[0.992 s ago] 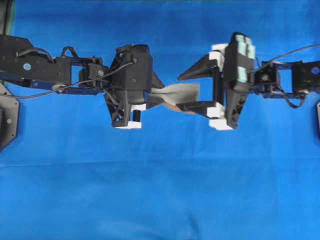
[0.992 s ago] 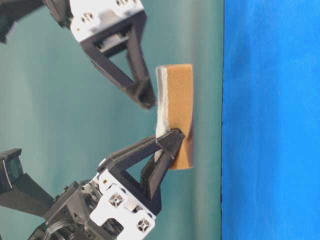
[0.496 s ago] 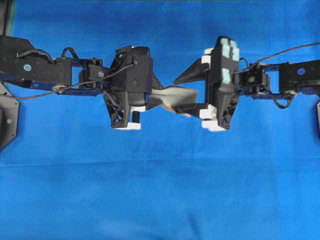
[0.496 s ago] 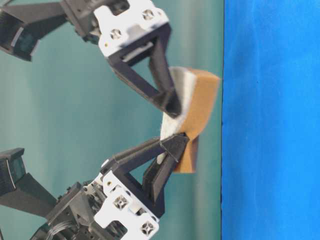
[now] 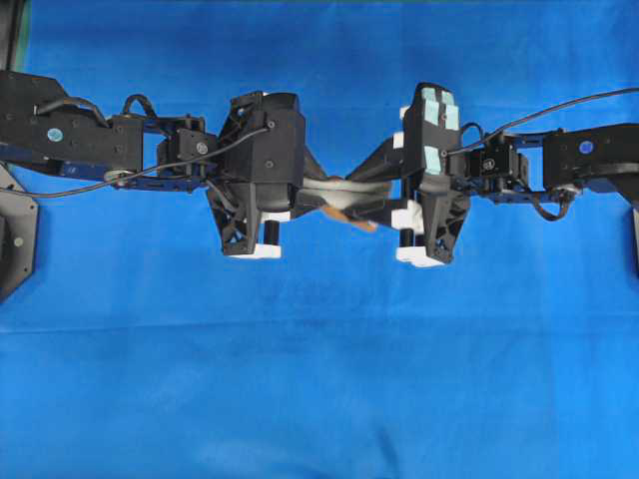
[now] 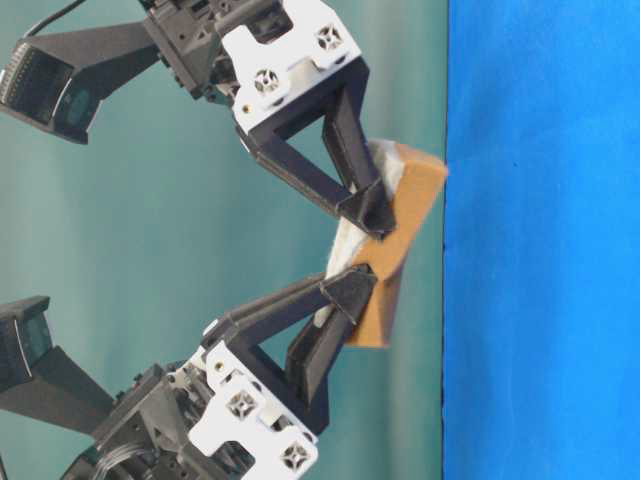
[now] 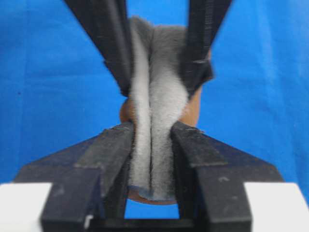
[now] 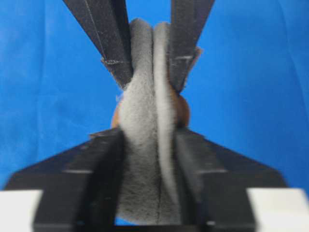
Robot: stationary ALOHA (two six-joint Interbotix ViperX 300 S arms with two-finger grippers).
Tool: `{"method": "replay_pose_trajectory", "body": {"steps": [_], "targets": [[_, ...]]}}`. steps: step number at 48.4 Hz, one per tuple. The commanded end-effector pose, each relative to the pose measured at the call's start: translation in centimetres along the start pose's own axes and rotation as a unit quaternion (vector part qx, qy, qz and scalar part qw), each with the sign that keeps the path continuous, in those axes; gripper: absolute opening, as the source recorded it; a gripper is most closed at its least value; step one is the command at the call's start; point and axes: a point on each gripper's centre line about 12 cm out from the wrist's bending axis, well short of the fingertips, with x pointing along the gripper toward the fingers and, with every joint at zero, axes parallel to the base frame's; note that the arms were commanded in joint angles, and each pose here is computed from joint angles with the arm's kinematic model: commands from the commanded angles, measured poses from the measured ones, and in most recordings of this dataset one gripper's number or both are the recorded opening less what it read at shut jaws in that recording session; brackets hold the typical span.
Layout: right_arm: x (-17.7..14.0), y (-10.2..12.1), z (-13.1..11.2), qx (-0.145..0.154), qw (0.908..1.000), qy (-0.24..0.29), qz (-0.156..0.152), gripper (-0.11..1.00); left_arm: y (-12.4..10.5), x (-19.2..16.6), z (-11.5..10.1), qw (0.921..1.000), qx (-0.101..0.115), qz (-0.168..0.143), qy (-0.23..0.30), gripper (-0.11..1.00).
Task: Hand over the sponge with the left arm and wipe it with the right arm.
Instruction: 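Move the right gripper in and grasp the sponge's right end, then open the left gripper and pull it back to the left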
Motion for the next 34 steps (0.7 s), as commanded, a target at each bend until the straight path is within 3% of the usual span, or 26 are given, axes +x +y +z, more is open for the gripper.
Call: {"method": "replay_pose_trajectory", "body": {"steps": [1, 20, 22, 30, 34], "targets": [[-0.2, 0.0, 0.9, 0.000, 1.0000, -0.010, 0.000, 0.34, 0.1, -0.8, 1.3, 0.9998, 0.001, 0.002, -0.022, 0.17], [-0.3, 0.0, 0.7, -0.008, 1.0000, -0.001, 0.000, 0.33, 0.1, -1.0, 1.5, 0.9995, -0.002, 0.004, -0.031, 0.19], [-0.4, 0.0, 0.7, -0.008, 1.0000, -0.002, 0.000, 0.33, 0.2, -1.1, 1.5, 0.9994, -0.008, 0.005, -0.033, 0.27], [-1.0, 0.0, 0.8, -0.010, 0.9999, -0.007, 0.000, 0.33, 0.2, -3.3, 1.7, 0.9986, -0.009, 0.007, -0.052, 0.77], [-1.3, 0.0, 0.9, -0.011, 0.9999, -0.009, 0.000, 0.33, 0.2, -4.7, 1.6, 0.9975, -0.008, 0.010, -0.070, 0.91]]}}
